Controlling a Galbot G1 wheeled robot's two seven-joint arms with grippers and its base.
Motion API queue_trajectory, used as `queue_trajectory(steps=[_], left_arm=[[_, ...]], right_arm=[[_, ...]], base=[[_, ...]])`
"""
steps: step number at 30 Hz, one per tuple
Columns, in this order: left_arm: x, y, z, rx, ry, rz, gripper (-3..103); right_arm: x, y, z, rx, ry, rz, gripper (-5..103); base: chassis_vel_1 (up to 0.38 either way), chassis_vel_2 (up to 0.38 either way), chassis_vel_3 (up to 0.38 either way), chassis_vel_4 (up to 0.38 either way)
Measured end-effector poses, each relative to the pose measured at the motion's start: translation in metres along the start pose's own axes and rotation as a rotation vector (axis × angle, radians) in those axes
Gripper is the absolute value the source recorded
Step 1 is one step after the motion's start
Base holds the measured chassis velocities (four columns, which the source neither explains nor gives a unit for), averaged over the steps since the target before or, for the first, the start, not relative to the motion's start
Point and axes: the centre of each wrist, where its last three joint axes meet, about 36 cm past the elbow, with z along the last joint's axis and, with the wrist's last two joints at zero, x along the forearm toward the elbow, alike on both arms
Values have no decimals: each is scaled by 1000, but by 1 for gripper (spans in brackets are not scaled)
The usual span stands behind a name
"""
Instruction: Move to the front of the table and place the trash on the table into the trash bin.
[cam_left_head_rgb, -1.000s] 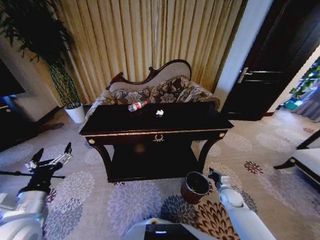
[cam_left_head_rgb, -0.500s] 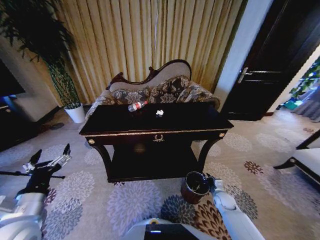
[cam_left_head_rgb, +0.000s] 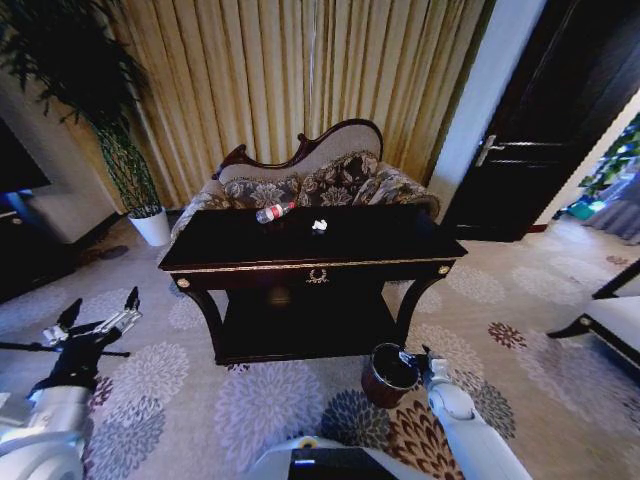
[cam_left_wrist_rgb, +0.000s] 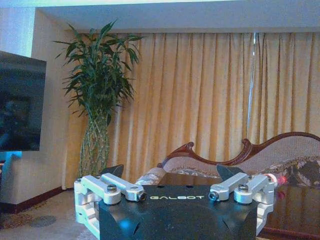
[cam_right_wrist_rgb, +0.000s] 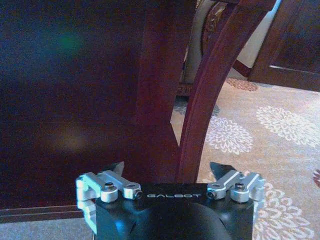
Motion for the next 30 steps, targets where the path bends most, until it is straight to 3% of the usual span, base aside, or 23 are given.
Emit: queue_trajectory(steps=[4, 23, 30], left_arm=[[-1, -1, 0, 4, -1, 2, 100], [-1, -2, 1, 13, -1, 0, 100], [-1, -2, 1, 15, 1, -2, 100]], right_arm=[[0, 0, -1, 0, -2, 0, 100], [2, 2, -1, -8, -4, -2, 100], [6, 3, -10, -38, -53, -10, 100]], base=[[0, 0, 0, 0], [0, 0, 0, 0], [0, 0, 0, 0]])
